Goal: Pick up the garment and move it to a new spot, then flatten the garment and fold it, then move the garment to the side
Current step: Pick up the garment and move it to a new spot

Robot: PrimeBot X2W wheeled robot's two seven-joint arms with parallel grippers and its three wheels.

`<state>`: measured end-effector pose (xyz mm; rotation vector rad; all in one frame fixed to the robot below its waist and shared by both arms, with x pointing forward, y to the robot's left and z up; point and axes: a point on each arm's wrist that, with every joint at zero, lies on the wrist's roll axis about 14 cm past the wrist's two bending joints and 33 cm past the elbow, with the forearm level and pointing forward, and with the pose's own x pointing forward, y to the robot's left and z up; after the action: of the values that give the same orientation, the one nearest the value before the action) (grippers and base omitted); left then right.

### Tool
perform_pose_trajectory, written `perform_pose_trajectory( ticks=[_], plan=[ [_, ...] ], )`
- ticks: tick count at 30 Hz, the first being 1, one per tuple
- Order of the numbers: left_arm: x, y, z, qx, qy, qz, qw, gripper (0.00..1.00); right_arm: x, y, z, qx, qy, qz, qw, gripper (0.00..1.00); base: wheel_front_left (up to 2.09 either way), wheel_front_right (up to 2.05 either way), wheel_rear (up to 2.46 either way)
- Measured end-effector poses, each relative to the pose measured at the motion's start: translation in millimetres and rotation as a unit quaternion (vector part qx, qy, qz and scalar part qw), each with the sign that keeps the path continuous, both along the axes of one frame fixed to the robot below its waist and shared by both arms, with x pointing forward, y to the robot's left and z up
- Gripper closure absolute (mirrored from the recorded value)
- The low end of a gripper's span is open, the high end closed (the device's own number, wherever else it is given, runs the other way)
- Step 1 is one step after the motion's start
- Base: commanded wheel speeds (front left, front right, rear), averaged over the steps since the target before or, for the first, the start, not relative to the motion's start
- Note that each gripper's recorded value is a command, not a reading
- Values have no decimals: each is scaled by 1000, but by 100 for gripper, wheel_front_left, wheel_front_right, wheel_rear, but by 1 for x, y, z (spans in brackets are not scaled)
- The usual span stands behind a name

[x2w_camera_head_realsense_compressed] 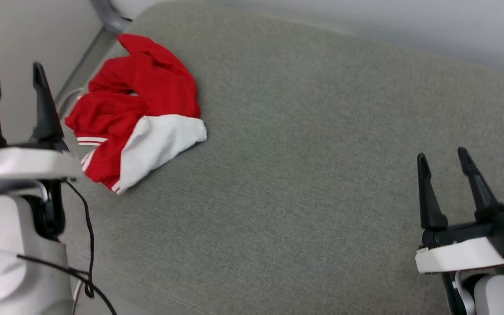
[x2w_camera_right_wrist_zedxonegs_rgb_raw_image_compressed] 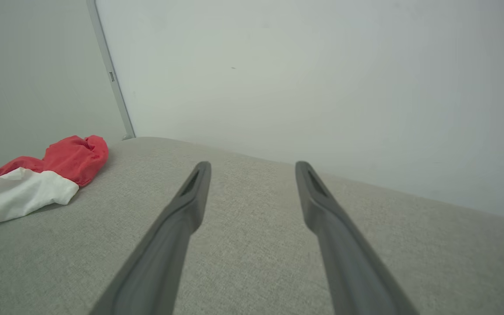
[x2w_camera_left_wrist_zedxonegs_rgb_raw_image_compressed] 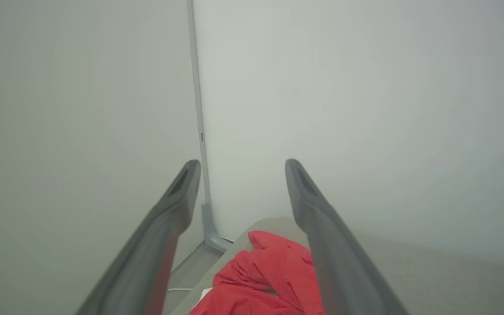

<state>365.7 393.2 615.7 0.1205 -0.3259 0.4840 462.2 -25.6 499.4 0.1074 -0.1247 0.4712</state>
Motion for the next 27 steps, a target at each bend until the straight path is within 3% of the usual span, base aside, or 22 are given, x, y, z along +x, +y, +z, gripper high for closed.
perform_pose_trajectory(
  ticks=[7, 11, 14, 19, 22, 27],
  plan=[
    [71, 8, -34, -24, 74, -39, 996, 0, 18, -13, -23, -4, 13, -20, 1000, 0, 0, 0, 0],
    [105, 4, -61, -80, 151, -73, 982, 0, 24, -21, -29, -8, 14, -31, 999, 0, 0, 0, 0],
    [115, 7, -85, -136, 218, -82, 963, 0, 28, -25, -31, -12, 13, -38, 999, 0, 0, 0, 0],
    [118, 4, -122, -216, 325, -94, 916, 0, 32, -30, -32, -16, 9, -44, 999, 0, 0, 0, 0],
    [117, 5, -136, -241, 369, -95, 893, 0, 35, -33, -31, -17, 4, -49, 999, 0, 0, 0, 0],
    [106, 0, -180, -277, 459, -89, 840, 0, 41, -37, -36, -21, 3, -55, 998, 0, 0, 0, 0]
  ],
)
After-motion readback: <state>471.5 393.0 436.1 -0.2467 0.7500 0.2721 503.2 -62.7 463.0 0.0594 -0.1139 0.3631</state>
